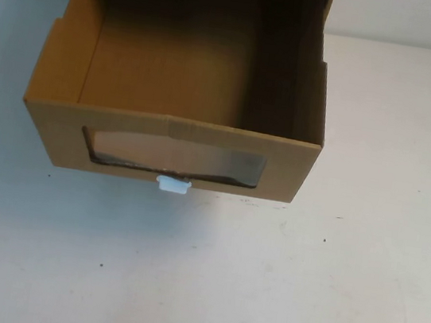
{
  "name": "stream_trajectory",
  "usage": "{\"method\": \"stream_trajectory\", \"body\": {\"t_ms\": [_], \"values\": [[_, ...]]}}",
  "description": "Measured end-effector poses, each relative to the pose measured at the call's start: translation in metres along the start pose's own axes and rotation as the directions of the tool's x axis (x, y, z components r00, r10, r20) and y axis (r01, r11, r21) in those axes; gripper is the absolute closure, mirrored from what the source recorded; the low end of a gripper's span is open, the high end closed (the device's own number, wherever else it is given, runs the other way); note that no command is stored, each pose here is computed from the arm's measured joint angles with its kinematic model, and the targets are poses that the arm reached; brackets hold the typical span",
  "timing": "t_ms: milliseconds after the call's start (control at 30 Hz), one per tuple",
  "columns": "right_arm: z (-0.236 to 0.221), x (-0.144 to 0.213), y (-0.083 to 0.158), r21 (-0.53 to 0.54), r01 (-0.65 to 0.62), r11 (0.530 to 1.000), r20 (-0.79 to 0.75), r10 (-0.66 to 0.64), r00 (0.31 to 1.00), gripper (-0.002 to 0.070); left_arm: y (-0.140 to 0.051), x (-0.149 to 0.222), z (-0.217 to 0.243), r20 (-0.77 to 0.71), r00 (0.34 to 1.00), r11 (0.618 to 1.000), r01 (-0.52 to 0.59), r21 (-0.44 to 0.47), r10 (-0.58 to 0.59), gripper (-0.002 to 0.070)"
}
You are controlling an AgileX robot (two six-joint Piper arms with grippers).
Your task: Close the shoe box
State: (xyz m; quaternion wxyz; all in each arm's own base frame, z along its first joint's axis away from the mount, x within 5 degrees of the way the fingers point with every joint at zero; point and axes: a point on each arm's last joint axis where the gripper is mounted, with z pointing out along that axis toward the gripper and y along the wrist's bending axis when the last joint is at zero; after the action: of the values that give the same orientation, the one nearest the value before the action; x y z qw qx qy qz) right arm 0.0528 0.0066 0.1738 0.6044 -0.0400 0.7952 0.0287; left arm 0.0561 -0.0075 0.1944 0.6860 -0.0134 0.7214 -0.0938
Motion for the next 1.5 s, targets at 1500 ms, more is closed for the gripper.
{"method": "stream_trajectory", "body": {"t_ms": [1500], "values": [[-0.002,-0.018,0.006,-0.156,-0.475,0.866,0.143,0.496,0.856,0.0687,-0.030,-0.113,0.020,-0.268,0.960,0.991,0.105,0.080,-0.080,0.0677]]}}
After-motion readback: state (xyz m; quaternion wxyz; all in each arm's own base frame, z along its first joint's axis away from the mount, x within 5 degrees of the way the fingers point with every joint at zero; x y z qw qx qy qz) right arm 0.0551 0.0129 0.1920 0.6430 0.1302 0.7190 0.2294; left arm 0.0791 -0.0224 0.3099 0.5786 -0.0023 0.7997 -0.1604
